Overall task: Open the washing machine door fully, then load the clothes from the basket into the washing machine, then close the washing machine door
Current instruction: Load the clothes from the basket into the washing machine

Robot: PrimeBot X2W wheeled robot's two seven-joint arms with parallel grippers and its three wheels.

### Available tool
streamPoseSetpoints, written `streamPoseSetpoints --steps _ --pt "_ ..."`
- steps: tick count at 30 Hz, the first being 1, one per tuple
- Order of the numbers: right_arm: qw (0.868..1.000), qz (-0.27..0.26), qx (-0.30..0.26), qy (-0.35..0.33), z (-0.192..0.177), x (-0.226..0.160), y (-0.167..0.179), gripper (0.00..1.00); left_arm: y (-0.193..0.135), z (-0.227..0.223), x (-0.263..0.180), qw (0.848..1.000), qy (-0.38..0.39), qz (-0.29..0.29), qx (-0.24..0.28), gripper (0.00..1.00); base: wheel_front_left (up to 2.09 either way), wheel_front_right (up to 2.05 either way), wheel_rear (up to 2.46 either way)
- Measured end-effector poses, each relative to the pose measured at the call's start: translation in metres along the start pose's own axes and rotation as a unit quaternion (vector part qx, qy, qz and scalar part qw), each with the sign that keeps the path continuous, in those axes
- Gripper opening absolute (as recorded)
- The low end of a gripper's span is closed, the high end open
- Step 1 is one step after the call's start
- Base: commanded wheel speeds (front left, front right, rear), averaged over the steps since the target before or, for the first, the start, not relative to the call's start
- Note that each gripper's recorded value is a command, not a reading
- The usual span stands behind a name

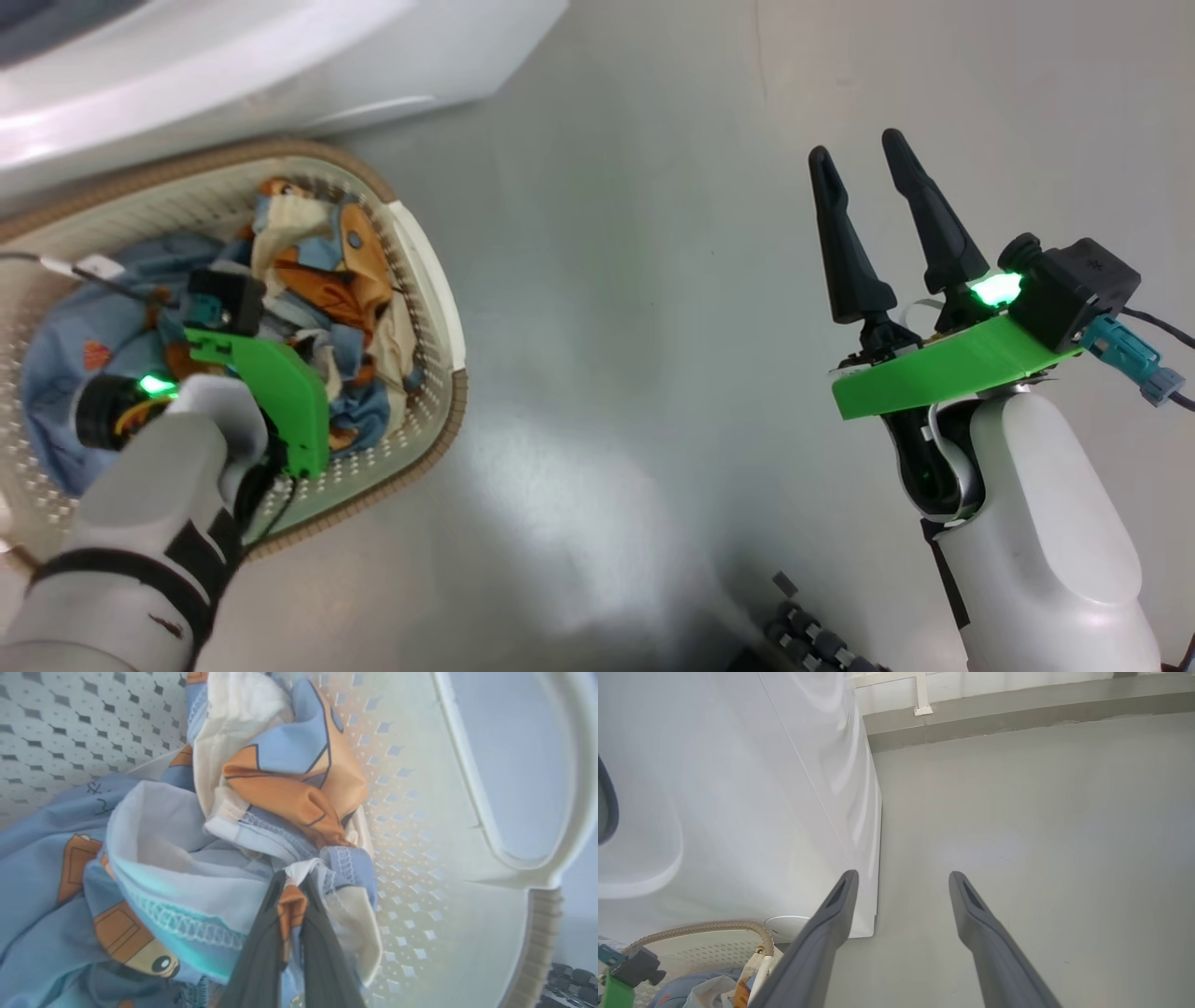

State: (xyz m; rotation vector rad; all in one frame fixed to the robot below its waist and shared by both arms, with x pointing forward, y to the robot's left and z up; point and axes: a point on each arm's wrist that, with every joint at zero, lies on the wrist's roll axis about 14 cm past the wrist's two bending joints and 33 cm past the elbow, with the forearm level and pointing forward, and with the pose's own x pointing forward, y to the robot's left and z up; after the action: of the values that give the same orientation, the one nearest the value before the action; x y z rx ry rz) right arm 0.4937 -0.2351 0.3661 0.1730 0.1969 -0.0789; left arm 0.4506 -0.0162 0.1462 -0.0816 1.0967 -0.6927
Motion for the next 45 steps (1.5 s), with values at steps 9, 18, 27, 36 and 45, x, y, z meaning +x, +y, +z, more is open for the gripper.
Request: streamPoseSetpoints --steps 9,18,27,36,45 --pt "0.999 0.017 0.013 -0.032 0.031 -0.005 0.015 1.00 -0.025 0.030 -0.038 0.995 -0.096 -0.016 -0.025 0.00 0.00 0.00 0.00" --pt "0.998 0.029 0.022 -0.052 0.053 -0.024 0.025 1.00 -0.037 0.059 -0.088 0.981 -0.186 -0.015 -0.053 0.00 0.00 0.00 0.00" --pt "0.996 0.042 0.031 -0.074 0.075 -0.044 0.035 1.00 -0.042 0.096 -0.146 0.958 -0.278 -0.011 -0.073 0.00 0.00 0.00 0.00" --pt "0.993 0.056 0.035 -0.093 0.092 -0.066 0.044 1.00 -0.055 0.119 -0.209 0.927 -0.373 0.002 -0.050 0.00 0.00 0.00 0.00" --pt "0.990 0.069 0.043 -0.114 0.109 -0.086 0.052 1.00 -0.062 0.134 -0.275 0.883 -0.466 0.042 -0.032 0.00 0.00 0.00 0.00"
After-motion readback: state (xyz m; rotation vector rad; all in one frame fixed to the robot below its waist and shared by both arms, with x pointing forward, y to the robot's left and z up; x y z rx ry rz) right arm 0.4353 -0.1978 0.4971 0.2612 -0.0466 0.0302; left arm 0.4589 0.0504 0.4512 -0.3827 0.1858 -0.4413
